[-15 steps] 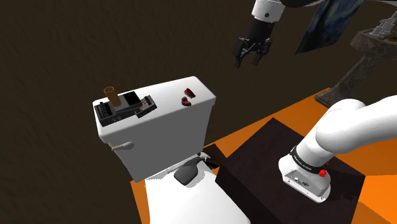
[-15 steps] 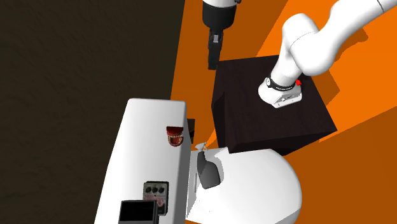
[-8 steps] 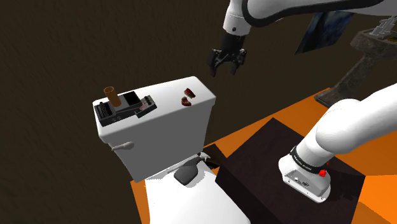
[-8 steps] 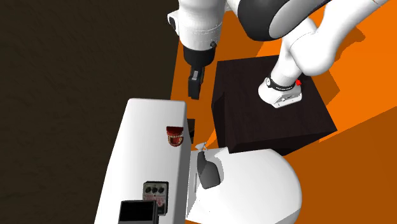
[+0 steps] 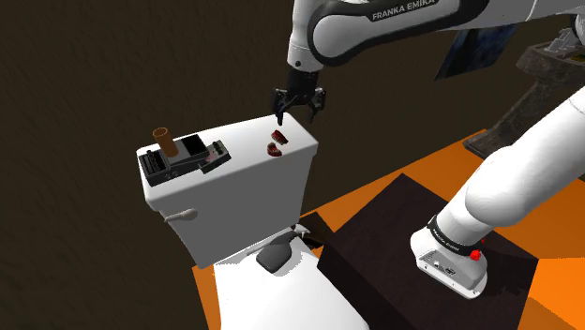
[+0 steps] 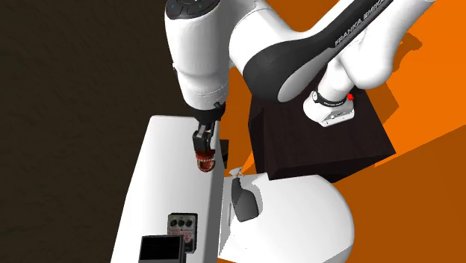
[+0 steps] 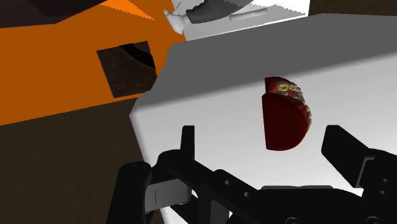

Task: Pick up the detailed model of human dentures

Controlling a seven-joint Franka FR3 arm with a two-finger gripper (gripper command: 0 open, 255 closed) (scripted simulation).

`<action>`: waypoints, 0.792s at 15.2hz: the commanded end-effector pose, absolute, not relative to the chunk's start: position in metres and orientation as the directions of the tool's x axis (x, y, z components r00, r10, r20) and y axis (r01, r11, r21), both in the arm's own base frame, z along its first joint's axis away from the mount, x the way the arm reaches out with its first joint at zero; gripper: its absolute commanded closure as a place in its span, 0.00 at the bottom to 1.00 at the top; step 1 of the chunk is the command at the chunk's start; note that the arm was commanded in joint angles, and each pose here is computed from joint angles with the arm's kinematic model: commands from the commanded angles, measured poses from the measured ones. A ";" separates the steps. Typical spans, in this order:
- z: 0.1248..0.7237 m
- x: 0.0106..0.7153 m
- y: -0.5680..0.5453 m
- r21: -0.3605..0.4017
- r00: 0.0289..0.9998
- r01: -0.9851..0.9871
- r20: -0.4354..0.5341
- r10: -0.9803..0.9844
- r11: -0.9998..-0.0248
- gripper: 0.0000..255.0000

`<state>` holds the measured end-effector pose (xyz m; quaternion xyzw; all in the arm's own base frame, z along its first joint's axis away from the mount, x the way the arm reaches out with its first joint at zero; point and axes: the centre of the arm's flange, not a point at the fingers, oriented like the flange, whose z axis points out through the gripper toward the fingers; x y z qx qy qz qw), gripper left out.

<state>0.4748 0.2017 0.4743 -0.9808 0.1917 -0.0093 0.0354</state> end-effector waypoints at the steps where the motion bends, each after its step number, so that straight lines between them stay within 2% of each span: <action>1: 0.460 0.494 0.218 -0.071 0.918 -0.395 0.003 -0.396 -0.916 0.00; 4: 0.445 0.514 0.236 -0.068 0.910 -0.414 0.001 -0.415 -0.908 0.00; 12: 0.405 0.514 0.236 -0.068 0.910 -0.414 0.001 -0.415 -0.908 0.00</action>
